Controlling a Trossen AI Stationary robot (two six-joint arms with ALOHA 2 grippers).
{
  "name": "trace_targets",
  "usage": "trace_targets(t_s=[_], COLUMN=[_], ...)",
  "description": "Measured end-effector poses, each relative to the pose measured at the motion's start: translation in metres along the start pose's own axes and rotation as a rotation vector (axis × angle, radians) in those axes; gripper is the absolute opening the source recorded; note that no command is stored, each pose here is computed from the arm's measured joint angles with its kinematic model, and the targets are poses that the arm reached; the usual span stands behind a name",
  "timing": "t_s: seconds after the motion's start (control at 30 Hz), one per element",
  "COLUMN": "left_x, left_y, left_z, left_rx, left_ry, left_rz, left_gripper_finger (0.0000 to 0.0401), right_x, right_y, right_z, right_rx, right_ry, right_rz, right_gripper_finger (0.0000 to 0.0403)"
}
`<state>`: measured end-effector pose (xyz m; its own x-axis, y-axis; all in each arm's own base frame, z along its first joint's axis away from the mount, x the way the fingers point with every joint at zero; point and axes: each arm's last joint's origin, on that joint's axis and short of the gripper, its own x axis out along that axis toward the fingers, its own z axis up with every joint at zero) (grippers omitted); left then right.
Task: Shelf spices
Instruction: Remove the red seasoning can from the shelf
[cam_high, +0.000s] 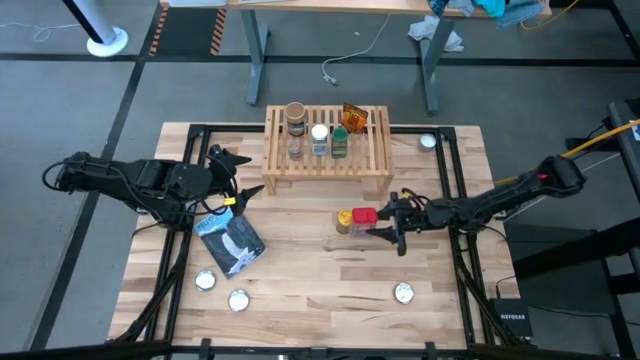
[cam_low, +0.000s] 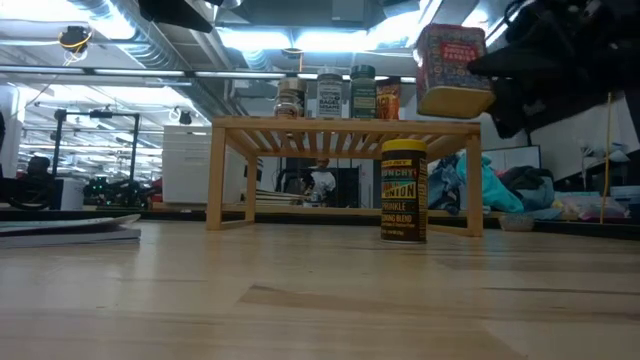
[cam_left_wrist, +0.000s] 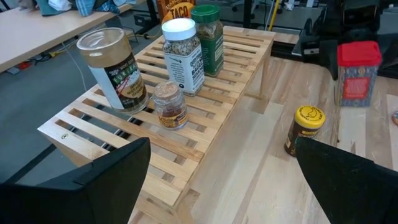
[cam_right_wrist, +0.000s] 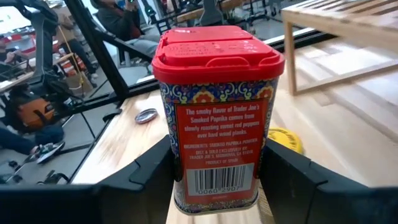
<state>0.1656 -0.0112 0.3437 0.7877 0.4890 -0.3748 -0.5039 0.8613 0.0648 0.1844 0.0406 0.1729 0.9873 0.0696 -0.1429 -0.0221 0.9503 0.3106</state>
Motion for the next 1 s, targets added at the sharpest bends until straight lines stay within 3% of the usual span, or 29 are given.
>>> trace_targets(t_s=[0.43, 1.0], left_x=[0.0, 0.0], left_y=[0.0, 0.0], left_z=[0.0, 0.0], left_rx=[0.0, 0.0], left_ry=[0.0, 0.0], left_rz=[0.0, 0.001], left_gripper_finger=[0.0393, 0.0393], right_x=[0.051, 0.116], right_y=[0.012, 0.024], right_z=[0.004, 0.007], right_rx=[0.01, -0.101], right_ry=[0.065, 0.083], right_rz=[0.029, -0.028], right_gripper_finger=[0.0205, 0.0205])
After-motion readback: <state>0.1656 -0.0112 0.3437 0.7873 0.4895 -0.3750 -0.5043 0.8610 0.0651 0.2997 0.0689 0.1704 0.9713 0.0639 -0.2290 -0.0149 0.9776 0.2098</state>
